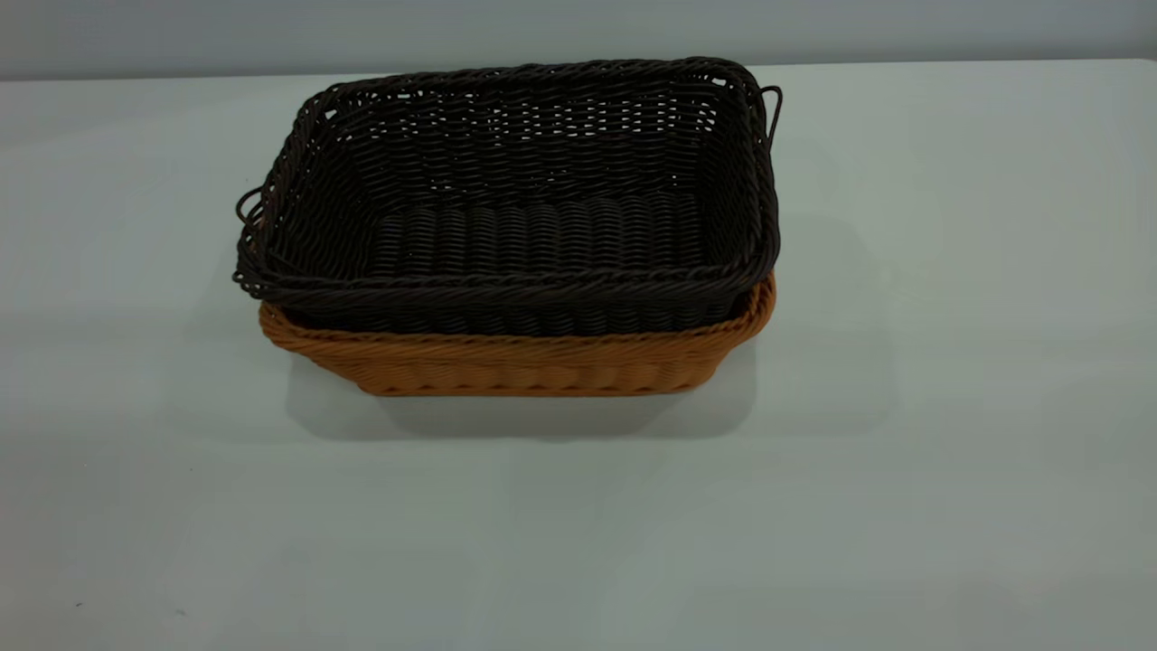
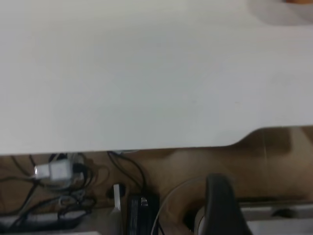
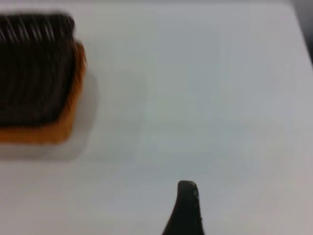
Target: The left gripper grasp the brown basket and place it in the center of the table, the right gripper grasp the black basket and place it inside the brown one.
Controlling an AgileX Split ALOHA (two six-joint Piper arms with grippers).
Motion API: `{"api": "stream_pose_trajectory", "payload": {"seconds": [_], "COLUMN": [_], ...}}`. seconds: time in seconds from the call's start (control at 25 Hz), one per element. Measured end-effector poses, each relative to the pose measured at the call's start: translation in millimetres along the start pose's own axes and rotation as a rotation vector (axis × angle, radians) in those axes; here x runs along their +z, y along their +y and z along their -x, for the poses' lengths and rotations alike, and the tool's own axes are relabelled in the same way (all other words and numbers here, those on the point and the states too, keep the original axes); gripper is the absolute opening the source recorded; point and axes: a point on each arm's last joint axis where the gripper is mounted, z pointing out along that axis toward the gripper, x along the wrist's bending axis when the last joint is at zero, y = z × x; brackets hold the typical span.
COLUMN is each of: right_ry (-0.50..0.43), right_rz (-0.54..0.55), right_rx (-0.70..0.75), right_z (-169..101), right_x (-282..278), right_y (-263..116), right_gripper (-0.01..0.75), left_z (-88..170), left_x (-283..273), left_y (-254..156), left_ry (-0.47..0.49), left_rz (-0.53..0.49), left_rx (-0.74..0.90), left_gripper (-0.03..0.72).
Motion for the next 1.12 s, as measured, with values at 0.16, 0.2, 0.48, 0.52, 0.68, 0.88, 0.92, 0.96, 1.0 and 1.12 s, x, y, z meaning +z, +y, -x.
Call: {"api": "stream_pose_trajectory", "payload": {"seconds": [0.16, 0.2, 0.48, 0.52, 0.68, 0.88, 0.92, 0.96, 1.0, 1.12], "right_ry": [0.008, 0.008, 0.009, 0.009, 0.009, 0.009, 0.009, 0.009, 0.009, 0.009], "right_rz": [-0.003, -0.003, -0.002, -0.002, -0.002, -0.002, -0.002, -0.002, -0.002, -0.002], "right_rx": [0.003, 0.003, 0.003, 0.003, 0.003, 0.003, 0.003, 0.003, 0.003, 0.003], "right_z": [-0.9, -0.9, -1.0, -1.0, -1.0, -1.0, -1.0, -1.0, -1.0, -1.0], "right_x": [-1.0, -1.0, -1.2, -1.2, -1.2, -1.2, -1.2, -1.2, -1.2, -1.2], "right_y": [-1.7, -1.7, -1.8, -1.8, -1.8, -1.8, -1.8, -1.8, -1.8, -1.8], "right_gripper": [0.562, 0.562, 0.562, 0.562, 0.562, 0.562, 0.562, 0.562, 0.562, 0.561], "left_z": [-2.1, -2.4, -5.6, -5.8, -5.6, -5.6, -5.6, -5.6, -5.6, -5.6], "left_x": [-5.9, -8.7, -31.1, -32.1, -32.3, -32.2, -32.2, -32.2, -32.2, -32.2], "left_y": [-5.7, -8.5, -42.4, -45.1, -46.4, -46.5, -46.6, -46.5, -46.5, -46.6], "left_ry": [0.014, 0.012, -0.002, -0.001, 0.010, 0.009, 0.009, 0.009, 0.009, 0.009], "left_rz": [0.058, 0.086, 0.359, 0.368, 0.368, 0.367, 0.366, 0.366, 0.366, 0.365], "left_rx": [-0.032, -0.033, -0.057, -0.060, -0.072, -0.072, -0.072, -0.072, -0.072, -0.072], "left_gripper": [0.395, 0.395, 0.395, 0.395, 0.395, 0.395, 0.395, 0.395, 0.395, 0.395]}}
